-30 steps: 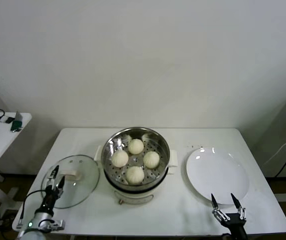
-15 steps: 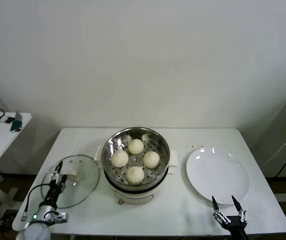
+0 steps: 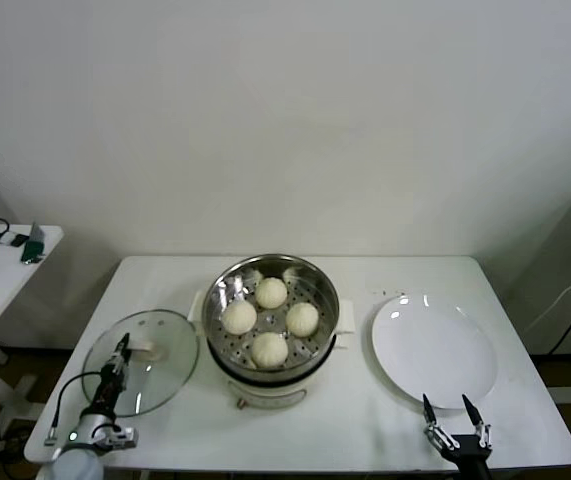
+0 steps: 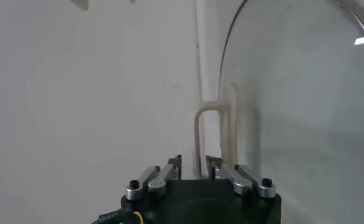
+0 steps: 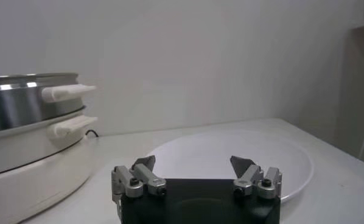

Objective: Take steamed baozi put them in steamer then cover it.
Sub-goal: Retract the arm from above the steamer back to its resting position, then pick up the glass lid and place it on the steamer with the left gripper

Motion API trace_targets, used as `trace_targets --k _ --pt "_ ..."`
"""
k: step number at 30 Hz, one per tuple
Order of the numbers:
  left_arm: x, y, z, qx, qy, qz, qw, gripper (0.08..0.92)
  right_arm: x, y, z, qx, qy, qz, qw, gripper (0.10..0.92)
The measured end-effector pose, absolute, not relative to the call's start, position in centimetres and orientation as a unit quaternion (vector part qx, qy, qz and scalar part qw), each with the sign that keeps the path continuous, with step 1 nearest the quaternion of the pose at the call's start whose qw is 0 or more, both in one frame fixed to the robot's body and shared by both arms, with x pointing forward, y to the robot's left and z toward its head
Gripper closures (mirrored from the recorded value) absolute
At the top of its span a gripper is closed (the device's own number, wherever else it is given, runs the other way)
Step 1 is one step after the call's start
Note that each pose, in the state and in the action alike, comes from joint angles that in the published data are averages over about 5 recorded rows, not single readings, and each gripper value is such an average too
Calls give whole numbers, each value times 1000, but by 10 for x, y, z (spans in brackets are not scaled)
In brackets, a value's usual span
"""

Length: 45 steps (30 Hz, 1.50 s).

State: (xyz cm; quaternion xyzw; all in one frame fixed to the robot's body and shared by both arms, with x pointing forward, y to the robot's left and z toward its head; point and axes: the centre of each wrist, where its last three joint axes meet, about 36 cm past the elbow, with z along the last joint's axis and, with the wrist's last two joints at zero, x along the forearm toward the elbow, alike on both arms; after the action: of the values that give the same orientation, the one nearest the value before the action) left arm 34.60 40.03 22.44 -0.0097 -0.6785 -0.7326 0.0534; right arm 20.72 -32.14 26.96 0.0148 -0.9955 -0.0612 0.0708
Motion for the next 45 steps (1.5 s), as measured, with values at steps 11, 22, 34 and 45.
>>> trace_targets --k 11,22,34,45 --pt "345 394 226 -2 -688 -725 47 860 209 -319 269 14 -995 -64 69 200" --pt "348 404 278 47 -704 -708 36 860 208 -322 270 14 -996 -56 71 200" --pt "365 397 397 75 -717 -693 8 860 209 -322 271 3 -996 -45 74 200" --pt "370 312 463 71 -735 -674 8 860 215 -315 271 4 -997 -46 67 200"
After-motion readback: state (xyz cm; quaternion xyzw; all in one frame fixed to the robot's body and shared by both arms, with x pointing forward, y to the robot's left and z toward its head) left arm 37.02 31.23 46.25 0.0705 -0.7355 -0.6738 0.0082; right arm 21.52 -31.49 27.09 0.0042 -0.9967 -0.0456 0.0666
